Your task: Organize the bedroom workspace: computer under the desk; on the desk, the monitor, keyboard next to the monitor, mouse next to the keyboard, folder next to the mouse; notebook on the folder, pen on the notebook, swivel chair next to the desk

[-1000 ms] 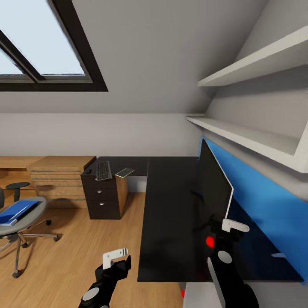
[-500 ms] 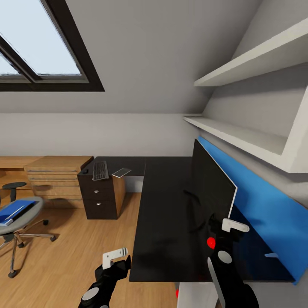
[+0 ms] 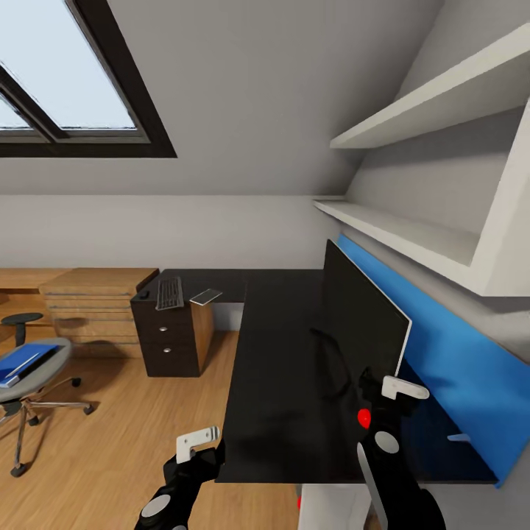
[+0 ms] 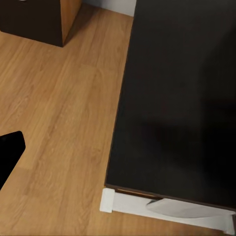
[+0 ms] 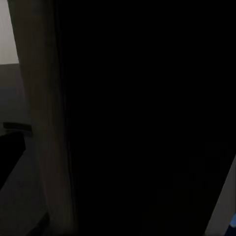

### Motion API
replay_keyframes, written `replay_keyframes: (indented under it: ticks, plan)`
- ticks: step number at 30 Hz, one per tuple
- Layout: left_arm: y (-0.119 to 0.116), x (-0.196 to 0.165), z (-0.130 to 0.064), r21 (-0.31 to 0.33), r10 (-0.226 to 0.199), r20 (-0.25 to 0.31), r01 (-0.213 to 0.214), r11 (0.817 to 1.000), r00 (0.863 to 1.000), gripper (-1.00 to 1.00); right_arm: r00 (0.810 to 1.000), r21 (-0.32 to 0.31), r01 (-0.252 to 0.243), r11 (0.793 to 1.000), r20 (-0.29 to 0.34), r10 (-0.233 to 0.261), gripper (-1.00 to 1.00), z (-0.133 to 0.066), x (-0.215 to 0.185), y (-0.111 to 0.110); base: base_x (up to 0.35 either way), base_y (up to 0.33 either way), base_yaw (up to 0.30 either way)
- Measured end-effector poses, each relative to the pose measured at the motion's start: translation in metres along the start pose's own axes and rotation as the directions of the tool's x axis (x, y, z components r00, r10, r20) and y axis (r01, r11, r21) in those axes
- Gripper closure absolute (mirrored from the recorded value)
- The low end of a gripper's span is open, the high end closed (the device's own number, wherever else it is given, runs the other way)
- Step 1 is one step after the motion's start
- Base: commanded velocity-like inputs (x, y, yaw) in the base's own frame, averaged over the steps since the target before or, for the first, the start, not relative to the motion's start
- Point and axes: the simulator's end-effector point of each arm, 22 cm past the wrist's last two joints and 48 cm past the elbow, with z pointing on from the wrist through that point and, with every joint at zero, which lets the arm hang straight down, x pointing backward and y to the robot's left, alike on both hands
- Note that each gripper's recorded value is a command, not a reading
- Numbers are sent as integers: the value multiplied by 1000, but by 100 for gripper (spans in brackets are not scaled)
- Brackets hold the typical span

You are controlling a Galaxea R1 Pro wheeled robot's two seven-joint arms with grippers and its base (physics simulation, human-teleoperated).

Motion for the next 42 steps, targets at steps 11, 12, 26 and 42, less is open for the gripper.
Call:
replay_keyframes:
  ticks: [11,12,26,42]
  plan:
    - [-1,1,0,1,-2,-2,2,1000,1000,-100,1000,-1,0,1000,-1,0,-100,0,1,0,-225,-1,0]
    - [-1,1,0,1,-3,-2,3,1000,1000,-100,1000,-1,0,1000,-1,0,-100,0,1,0,-333,0,0]
    - [2,1,2,-5,-6,-6,6,1000,1000,-100,999,-19,14,1000,-40,-15,-100,-2,20,7,-335,0,0]
    - [140,176,28,-299,75,-304,-170,939,950,-100,907,-159,162,974,-365,-211,-100,-85,244,15,-209,0,0]
